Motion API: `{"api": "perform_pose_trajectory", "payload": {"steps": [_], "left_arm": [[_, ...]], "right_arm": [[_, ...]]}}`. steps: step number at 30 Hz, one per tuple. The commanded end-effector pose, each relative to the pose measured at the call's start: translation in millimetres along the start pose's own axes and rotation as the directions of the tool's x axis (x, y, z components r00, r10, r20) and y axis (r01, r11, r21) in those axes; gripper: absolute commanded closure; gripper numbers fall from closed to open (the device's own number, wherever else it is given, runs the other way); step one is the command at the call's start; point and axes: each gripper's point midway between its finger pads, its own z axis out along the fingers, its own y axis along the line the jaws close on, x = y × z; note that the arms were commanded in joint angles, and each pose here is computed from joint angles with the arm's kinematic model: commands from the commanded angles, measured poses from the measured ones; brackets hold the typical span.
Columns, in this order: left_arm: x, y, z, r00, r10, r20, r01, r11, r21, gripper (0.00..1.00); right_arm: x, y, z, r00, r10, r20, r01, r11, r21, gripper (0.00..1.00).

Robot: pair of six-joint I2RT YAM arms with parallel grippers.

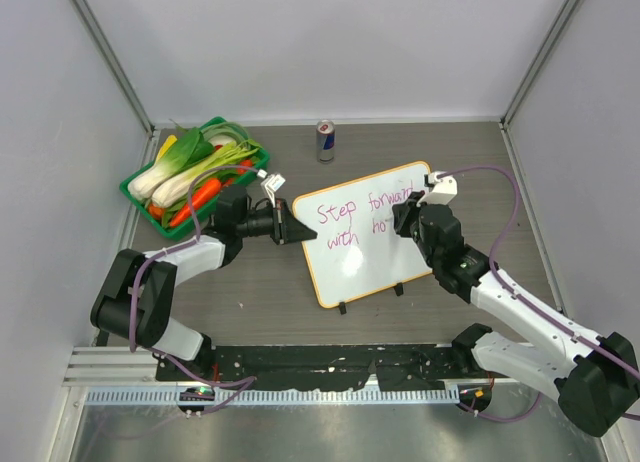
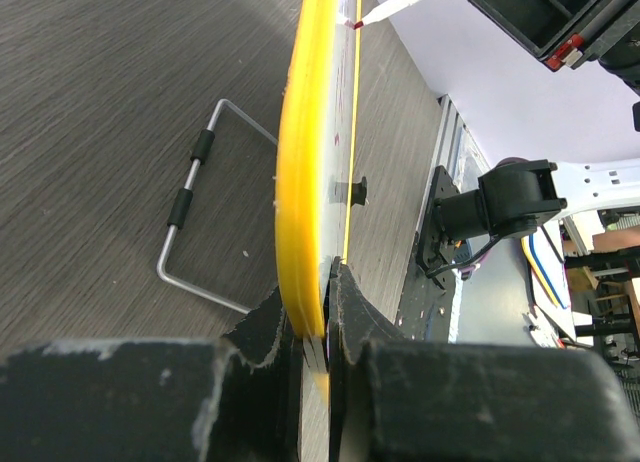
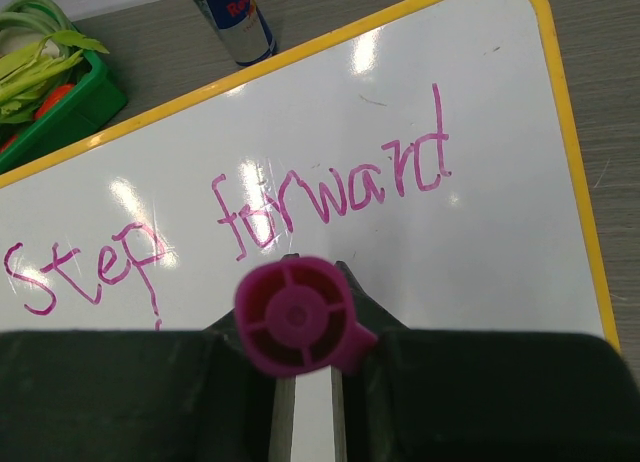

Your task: Write a sentence on the whiteboard

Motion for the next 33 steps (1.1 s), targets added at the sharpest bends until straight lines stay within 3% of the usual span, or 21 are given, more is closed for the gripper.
{"api": "perform_pose_trajectory", "payload": {"steps": [1,22,33], "left_arm": [[49,30,2,0.991,0.036,-0.126,-0.047,0.995,-0.087,1.00],[49,30,3,0.991,0.037,-0.130,-0.049,0.995,-0.087,1.00],[49,31,3,0.991,0.037,-0.128,-0.049,0.995,-0.090,1.00]], "right_arm": [[5,-6,1,1.000,0.005,-0.009,-0.004,1.000,0.024,0.99],[45,-20,-20,0.993,-0.006,-0.120,0.007,1.000,0.005,0.99],[-22,4,-25,0.998,0.044,0.039,-0.042,0.998,-0.049,0.99]]}}
